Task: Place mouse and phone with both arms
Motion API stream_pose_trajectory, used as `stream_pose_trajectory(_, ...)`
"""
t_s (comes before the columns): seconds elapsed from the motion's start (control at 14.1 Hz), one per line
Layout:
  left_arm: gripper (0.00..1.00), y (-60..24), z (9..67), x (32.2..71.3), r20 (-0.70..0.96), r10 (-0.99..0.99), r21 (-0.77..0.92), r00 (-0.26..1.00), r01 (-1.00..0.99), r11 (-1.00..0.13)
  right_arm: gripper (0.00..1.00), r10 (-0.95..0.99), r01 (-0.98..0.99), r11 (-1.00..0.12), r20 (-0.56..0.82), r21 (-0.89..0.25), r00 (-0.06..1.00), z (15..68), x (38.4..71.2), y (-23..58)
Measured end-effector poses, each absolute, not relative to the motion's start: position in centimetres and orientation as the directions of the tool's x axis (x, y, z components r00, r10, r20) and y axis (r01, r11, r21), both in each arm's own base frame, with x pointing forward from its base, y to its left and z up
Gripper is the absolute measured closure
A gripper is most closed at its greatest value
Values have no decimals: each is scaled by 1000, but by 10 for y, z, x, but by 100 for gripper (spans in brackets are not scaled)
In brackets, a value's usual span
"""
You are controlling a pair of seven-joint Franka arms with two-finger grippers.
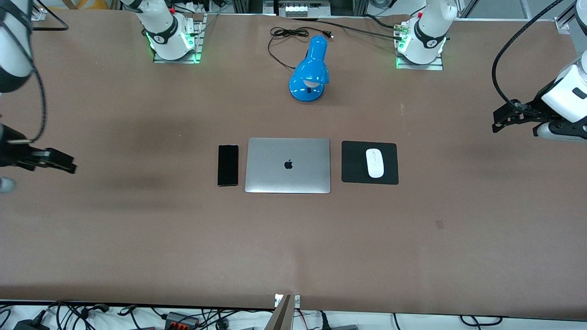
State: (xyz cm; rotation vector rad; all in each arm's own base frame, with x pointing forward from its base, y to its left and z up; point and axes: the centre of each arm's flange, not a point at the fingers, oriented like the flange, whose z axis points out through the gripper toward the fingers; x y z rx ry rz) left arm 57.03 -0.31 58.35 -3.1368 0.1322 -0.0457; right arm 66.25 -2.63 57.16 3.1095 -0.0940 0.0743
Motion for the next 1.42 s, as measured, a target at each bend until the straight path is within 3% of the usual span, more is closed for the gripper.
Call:
stream_pose_trajectory(0.35,0,-4,582,573,23,-86,-3,996,-86,-996,0,-25,-27,-999,57,32,998,599,641,-32)
stream_pose_trajectory(0.99,0,-7,585,573,21,-96,-3,995,-96,-995,0,-19,-20,-999,4,28,1000,583,564,-26)
stream_pose_trajectory(1.42,0,-9,588,575,29,-100,-3,995,-100,-995,0,-12,-12,-1000,6,28,1000,587,550,-22)
